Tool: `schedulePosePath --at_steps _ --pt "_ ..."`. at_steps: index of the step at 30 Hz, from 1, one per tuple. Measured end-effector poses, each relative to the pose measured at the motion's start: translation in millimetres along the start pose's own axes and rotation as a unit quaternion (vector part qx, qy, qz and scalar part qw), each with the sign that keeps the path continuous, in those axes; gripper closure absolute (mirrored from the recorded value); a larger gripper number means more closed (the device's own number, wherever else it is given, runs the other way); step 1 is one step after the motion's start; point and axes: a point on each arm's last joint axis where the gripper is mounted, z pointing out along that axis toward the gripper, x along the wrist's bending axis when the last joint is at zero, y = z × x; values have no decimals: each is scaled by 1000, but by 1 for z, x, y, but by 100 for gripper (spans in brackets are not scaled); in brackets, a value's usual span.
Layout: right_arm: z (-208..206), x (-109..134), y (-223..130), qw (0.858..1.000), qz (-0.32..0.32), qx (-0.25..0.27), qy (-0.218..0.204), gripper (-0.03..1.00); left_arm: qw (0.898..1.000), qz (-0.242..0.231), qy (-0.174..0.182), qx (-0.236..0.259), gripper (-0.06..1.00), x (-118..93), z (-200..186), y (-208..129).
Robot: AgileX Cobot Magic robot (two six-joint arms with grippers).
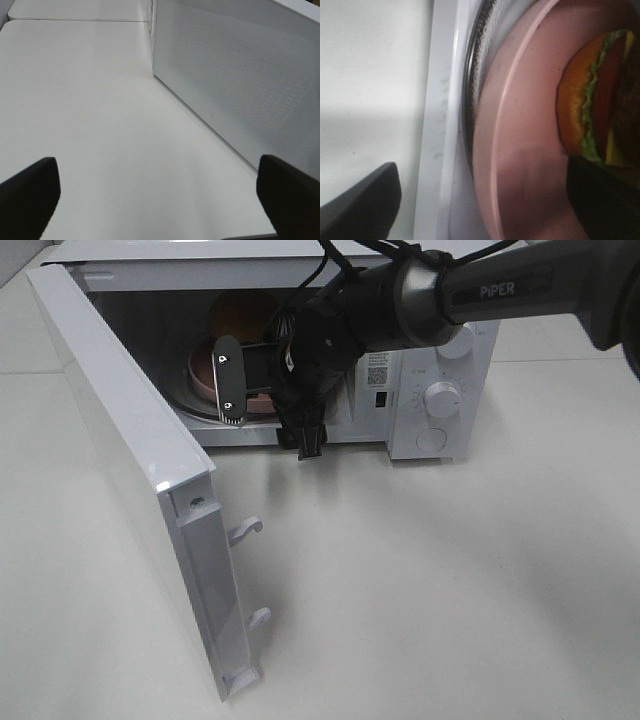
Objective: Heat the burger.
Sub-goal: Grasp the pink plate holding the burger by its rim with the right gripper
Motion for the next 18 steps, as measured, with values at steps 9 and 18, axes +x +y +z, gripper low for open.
schedulePosePath --at_steps 9,18 --pt "20 -2 -7 1000 24 1 -1 18 1000 0 0 0 -4 0 0 0" --pt "30 5 -11 999 44 -1 8 24 1000 0 0 0 -4 0 0 0"
